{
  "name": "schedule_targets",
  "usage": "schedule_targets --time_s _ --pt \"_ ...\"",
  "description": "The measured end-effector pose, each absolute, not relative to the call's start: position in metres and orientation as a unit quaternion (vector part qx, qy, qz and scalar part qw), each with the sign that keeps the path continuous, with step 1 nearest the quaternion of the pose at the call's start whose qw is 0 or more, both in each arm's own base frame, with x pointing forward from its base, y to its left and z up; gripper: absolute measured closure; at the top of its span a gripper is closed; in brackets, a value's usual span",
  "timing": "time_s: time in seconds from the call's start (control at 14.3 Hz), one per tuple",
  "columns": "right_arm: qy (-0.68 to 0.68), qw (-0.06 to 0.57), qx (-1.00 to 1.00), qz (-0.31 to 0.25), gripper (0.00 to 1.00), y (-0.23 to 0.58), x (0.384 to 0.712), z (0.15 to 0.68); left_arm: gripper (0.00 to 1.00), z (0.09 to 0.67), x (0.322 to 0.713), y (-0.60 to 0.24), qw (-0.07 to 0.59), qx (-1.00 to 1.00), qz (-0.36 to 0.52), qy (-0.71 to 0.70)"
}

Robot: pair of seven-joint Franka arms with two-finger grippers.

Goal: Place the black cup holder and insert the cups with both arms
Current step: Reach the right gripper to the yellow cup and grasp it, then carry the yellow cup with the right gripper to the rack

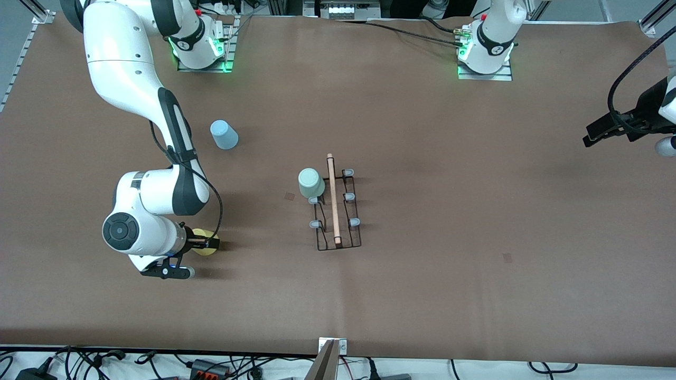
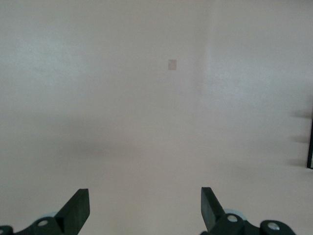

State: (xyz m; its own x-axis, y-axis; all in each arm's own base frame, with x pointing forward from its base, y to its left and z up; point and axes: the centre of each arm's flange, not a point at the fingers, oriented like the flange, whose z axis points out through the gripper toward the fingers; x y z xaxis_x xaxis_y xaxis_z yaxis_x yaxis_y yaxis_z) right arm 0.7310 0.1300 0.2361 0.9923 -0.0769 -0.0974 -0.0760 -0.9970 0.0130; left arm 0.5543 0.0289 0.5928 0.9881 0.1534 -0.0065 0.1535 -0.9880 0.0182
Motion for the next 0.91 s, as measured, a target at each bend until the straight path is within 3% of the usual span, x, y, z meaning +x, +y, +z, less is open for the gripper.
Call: schedule_targets --time_s 0.35,0.56,0.7,0.91 --pt "-0.042 0.007 0.997 -0.063 0.0 0.123 0.728 0.231 0.0 0.593 0.554 0.03 0.009 0.997 -0.003 0.078" --pt "-0.042 0.007 0.997 -0.064 0.12 0.123 0.727 0.23 0.0 0.594 0.555 0.031 0.009 0.997 -0.001 0.079" --pt "-0.039 0.006 0.997 -0.062 0.33 0.124 0.728 0.234 0.0 0.595 0.556 0.031 0.009 0.997 0.0 0.079" --pt "-0.013 -0.003 0.999 -0.041 0.34 0.138 0.739 0.275 0.0 0.597 0.558 0.032 0.008 0.997 0.003 0.073"
